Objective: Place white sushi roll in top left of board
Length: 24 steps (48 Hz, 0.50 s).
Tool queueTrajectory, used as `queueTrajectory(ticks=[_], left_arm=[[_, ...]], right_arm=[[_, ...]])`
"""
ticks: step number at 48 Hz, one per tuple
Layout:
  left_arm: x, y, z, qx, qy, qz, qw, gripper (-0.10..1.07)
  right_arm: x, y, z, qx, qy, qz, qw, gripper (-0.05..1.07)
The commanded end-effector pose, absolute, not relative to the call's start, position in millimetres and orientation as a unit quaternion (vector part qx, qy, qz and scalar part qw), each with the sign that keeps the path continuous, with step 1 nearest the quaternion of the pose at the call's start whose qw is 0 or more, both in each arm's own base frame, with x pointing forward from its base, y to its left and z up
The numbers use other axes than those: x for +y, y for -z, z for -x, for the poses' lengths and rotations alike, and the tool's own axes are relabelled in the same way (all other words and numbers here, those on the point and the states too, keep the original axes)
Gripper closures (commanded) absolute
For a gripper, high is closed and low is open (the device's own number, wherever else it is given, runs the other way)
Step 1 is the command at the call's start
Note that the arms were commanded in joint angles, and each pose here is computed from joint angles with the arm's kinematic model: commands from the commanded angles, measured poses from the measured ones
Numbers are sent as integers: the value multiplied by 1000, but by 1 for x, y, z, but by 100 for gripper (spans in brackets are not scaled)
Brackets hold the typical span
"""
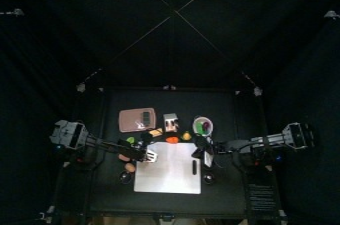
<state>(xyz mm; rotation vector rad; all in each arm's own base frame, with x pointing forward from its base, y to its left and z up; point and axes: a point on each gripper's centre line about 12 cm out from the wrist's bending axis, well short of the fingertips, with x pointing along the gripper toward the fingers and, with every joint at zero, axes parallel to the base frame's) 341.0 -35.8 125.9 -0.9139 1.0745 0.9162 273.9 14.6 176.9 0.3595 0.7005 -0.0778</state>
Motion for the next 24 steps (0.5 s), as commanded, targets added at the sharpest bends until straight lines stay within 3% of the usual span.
queueTrajectory(ticks=[1, 17, 24], left_arm=[[-37, -138, -349, 464, -395, 414, 677, 6], [-27, -164, -350, 429, -380, 378, 727, 7], [-22, -165, -345, 429, -387, 372, 727, 7]], right_arm=[[14, -185, -278, 328, 36, -176, 927, 102], [14, -186, -279, 327, 36, -176, 928, 102], [14, -186, -279, 328, 35, -173, 928, 102]])
